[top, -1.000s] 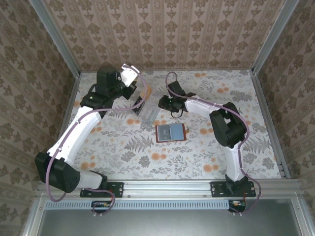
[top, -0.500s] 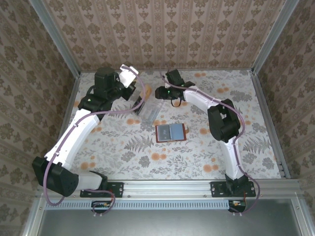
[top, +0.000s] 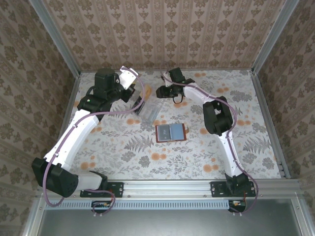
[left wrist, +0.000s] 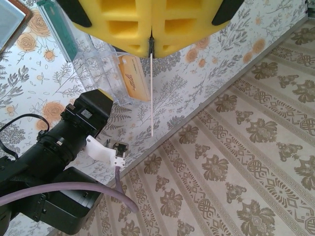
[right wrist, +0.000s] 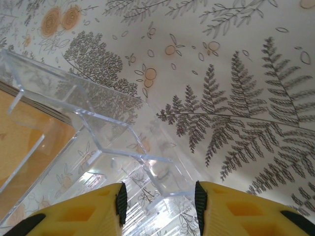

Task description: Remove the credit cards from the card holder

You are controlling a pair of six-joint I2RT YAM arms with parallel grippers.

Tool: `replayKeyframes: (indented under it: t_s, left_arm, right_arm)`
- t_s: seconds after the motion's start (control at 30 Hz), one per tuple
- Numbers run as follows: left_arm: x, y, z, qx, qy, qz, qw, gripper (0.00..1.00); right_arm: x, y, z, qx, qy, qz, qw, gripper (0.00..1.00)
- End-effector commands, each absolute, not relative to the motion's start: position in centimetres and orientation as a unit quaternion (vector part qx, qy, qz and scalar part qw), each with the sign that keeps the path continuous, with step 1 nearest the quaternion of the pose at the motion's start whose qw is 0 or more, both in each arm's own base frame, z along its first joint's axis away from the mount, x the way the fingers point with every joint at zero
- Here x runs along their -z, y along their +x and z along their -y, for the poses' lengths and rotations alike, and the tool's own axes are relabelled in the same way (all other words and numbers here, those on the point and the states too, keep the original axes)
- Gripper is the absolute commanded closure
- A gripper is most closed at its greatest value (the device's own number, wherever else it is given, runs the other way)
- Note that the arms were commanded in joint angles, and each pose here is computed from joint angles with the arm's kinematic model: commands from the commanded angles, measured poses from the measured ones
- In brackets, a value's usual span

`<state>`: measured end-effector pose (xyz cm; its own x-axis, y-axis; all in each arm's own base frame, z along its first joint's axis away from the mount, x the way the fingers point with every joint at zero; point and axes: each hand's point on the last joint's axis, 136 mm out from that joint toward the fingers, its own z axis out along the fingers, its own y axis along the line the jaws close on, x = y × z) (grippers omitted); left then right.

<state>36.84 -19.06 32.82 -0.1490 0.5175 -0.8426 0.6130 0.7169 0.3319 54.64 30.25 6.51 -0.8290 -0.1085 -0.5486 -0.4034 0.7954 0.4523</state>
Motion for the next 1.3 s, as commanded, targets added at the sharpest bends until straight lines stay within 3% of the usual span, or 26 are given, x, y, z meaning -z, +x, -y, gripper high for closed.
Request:
replayKeyframes:
  t_s: [0.0,0.83,1.27]
  left_arm:
    - [-34.5,36.2,18.7,0.041,0.366,-0.751,0.548,1.0]
    - [-32.4,34.3,18.8,0.065,0.386,-0.755,0.527,1.0]
    - [-27.4,32.0,18.5,0.168,0.445,-0.778,0.41,1.0]
  right_arm:
    - [-6.5,54.3,-31.2,-0.311,-0.167,-0.903,0.245,0.57]
    - [-6.4,42.5,-35.4,-0.332,-0.165,-0.905,0.208,0.55]
    - [-13.3,42.8,-30.3,-0.3,-0.102,-0.904,0.286,0.41]
